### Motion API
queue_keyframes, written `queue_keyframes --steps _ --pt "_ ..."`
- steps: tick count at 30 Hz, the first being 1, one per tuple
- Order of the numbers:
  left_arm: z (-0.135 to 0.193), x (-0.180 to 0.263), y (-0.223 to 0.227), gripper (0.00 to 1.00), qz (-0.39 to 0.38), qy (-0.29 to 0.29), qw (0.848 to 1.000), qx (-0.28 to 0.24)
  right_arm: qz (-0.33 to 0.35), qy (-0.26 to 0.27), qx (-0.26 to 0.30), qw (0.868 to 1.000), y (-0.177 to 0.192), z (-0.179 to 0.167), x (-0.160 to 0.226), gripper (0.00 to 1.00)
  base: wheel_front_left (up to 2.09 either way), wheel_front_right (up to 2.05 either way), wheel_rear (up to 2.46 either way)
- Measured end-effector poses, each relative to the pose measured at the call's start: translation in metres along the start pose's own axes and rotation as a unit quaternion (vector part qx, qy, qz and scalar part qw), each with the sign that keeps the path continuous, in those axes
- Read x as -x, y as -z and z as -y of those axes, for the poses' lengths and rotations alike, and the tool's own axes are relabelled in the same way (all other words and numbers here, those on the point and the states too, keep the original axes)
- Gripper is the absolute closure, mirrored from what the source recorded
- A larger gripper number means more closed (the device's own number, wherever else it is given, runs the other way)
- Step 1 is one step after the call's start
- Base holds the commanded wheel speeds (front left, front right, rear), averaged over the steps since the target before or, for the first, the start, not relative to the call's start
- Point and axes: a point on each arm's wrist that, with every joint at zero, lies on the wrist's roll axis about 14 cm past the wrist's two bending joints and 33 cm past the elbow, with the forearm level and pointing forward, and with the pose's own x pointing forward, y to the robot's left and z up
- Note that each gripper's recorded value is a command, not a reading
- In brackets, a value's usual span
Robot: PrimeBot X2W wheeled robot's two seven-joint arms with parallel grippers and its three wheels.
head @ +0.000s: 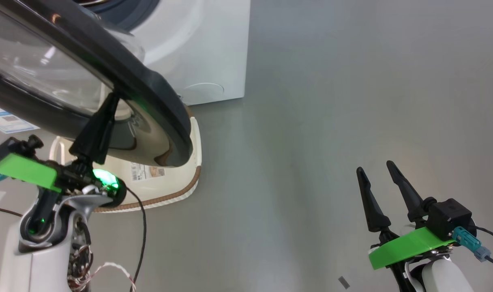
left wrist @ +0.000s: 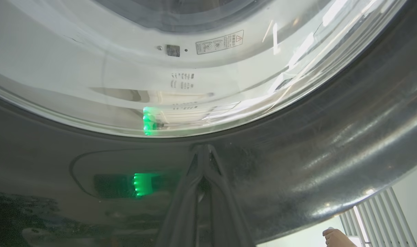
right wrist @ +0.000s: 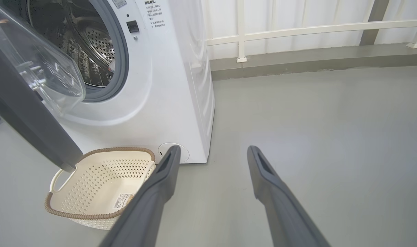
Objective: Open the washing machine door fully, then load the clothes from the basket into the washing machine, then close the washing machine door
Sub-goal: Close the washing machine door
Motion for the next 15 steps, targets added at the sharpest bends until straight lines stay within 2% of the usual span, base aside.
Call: queue_keyframes --steps 15 --pt "-0.005 -0.028 -0.01 1.0 0.024 0.0 1.0 0.0 0.003 0.015 0.003 1.0 -0.003 0.01 0.0 0.0 0.0 0.0 0.0"
